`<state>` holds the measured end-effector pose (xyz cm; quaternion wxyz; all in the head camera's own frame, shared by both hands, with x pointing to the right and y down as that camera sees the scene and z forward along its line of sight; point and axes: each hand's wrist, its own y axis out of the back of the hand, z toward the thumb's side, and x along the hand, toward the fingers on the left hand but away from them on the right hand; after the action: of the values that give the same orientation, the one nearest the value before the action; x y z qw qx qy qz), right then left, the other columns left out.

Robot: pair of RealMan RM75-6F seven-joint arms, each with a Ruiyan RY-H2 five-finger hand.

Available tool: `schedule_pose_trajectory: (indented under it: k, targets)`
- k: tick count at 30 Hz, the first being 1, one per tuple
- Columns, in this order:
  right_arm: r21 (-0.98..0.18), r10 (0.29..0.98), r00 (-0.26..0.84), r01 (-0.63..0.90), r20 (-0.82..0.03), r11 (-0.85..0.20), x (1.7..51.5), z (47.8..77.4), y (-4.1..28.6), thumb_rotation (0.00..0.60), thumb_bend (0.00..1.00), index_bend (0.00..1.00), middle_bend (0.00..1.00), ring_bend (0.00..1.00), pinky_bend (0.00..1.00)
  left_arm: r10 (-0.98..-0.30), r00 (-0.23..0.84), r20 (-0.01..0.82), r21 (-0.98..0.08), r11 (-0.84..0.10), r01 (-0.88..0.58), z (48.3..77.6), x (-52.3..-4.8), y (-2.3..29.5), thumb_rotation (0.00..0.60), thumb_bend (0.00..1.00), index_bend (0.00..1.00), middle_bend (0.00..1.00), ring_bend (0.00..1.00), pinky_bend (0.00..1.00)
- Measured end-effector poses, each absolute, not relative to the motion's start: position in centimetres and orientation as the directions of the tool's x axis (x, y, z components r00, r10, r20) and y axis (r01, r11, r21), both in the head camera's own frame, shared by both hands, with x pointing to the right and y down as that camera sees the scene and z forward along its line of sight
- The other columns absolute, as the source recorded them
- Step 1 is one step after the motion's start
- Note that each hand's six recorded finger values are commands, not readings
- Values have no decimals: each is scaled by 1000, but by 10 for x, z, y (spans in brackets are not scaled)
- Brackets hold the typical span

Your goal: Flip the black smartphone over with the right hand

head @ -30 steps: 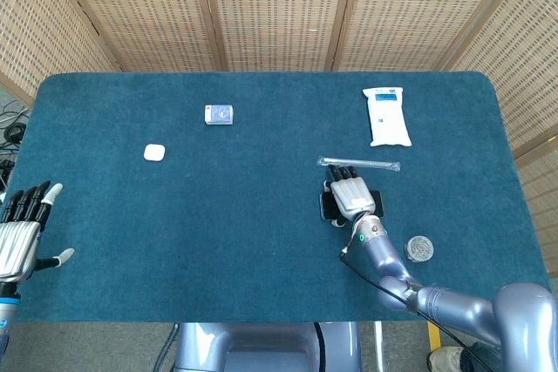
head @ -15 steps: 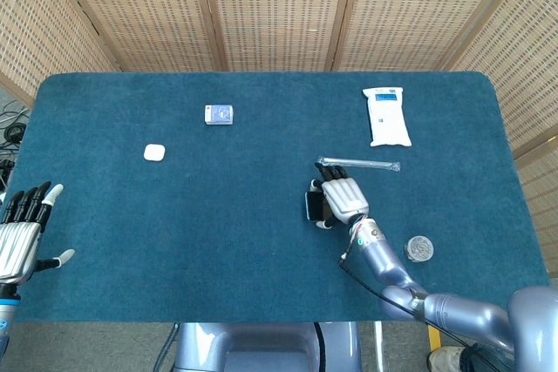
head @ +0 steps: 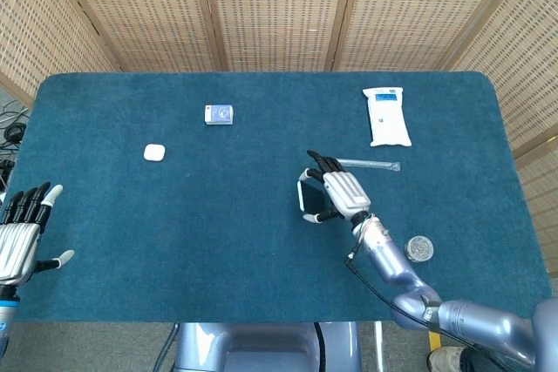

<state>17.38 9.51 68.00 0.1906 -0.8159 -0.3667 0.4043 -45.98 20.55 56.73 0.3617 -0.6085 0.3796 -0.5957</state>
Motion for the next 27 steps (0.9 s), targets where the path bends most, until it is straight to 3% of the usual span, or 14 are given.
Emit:
schedule_pose_trajectory:
  k: [8,10,12,15,27]
  targets:
    - [-565,760,354,515,-544,-644,213,690,99,600,317,483,0,0,0,-893,5,450,-893,-450,-28,567,-459,206,600,0,0,0,0,0]
    - [-552,757,342,528,-558,-645,226,694,101,600,318,396,0,0,0,-893,6,450,-893,-450,-26,567,-459,206,600,0,0,0,0,0]
    - [-543,752,332,535,-569,-647,240,697,102,600,316,204,0,0,0,-892,5,452,-892,-452,-25,568,-459,207,600,0,0,0,0,0]
    - [-530,749,323,549,-578,-646,260,700,103,600,311,17,0,0,0,-890,4,456,-890,-456,-20,570,-459,207,600,0,0,0,0,0]
    - [-584,758,279,501,-589,-639,365,684,110,600,311,0,0,0,0,-889,23,458,-889,-458,4,572,-450,211,600,0,0,0,0,0]
